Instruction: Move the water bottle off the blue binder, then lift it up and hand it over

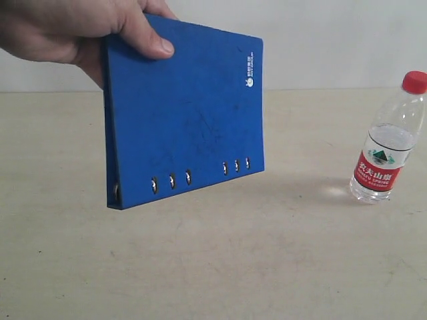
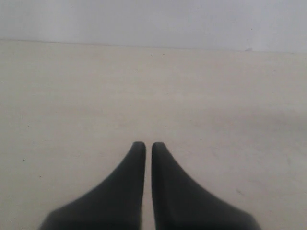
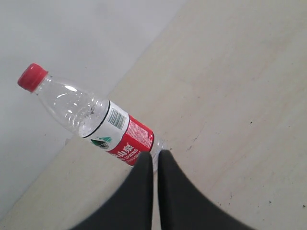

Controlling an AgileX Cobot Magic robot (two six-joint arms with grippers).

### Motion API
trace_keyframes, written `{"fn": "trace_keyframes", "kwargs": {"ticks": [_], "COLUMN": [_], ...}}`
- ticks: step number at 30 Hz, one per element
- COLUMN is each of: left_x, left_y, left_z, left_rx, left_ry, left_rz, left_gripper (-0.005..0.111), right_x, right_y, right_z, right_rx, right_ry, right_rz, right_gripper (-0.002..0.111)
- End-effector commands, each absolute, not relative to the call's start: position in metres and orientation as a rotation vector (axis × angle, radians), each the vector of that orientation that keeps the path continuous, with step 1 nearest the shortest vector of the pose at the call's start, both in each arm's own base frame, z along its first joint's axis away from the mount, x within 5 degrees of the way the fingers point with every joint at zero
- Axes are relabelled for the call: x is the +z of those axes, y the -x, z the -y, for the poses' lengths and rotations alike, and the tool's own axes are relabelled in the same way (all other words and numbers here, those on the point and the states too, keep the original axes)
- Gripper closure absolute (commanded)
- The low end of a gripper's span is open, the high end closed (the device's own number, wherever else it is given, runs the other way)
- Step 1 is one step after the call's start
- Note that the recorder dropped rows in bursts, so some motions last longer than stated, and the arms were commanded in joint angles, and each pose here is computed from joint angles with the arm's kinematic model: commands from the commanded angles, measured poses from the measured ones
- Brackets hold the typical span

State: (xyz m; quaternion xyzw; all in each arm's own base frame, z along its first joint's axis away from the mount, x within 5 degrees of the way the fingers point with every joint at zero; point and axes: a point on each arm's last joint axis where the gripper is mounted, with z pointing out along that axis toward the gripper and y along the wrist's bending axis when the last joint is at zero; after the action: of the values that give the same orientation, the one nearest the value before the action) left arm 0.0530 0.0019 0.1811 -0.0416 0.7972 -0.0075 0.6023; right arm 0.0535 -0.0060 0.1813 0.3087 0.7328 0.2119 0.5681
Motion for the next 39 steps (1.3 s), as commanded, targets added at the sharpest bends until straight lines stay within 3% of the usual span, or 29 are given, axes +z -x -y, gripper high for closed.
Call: {"fn": "trace_keyframes", "kwargs": {"ticks": [1, 9, 12, 20, 39], "left_x": [0.181, 0.181, 0.181, 0.181, 0.181], "left_y": [-0.053, -0.053, -0.053, -0.053, -0.053], "left_z": [-0.002, -0.002, -0.002, -0.002, -0.002], "left_rx": [-0.007, -0.007, -0.007, -0.007, -0.007], "left_ry": [0.090, 0.090, 0.090, 0.090, 0.090], "left_rz": [-1.836, -1.836, -1.836, -1.836, -1.836], "left_gripper": [0.102, 0.102, 0.102, 0.102, 0.102], "right_x": [0.182, 0.205, 0.213, 0.183, 0.184], "right_y": [-0.053, -0.056, -0.056, -0.053, -0.053], "right_z": [0.007, -0.003, -0.006, -0.004, -0.012], "right_rx": [0.467, 0.052, -0.038, -0.037, 0.097], "right_ry": [-0.697, 0.065, 0.205, 0.209, 0.201], "right_rz": [-1.716, -1.571, -1.470, -1.811, -1.795], "right_gripper": [0.108, 0.108, 0.108, 0.108, 0.108]}}
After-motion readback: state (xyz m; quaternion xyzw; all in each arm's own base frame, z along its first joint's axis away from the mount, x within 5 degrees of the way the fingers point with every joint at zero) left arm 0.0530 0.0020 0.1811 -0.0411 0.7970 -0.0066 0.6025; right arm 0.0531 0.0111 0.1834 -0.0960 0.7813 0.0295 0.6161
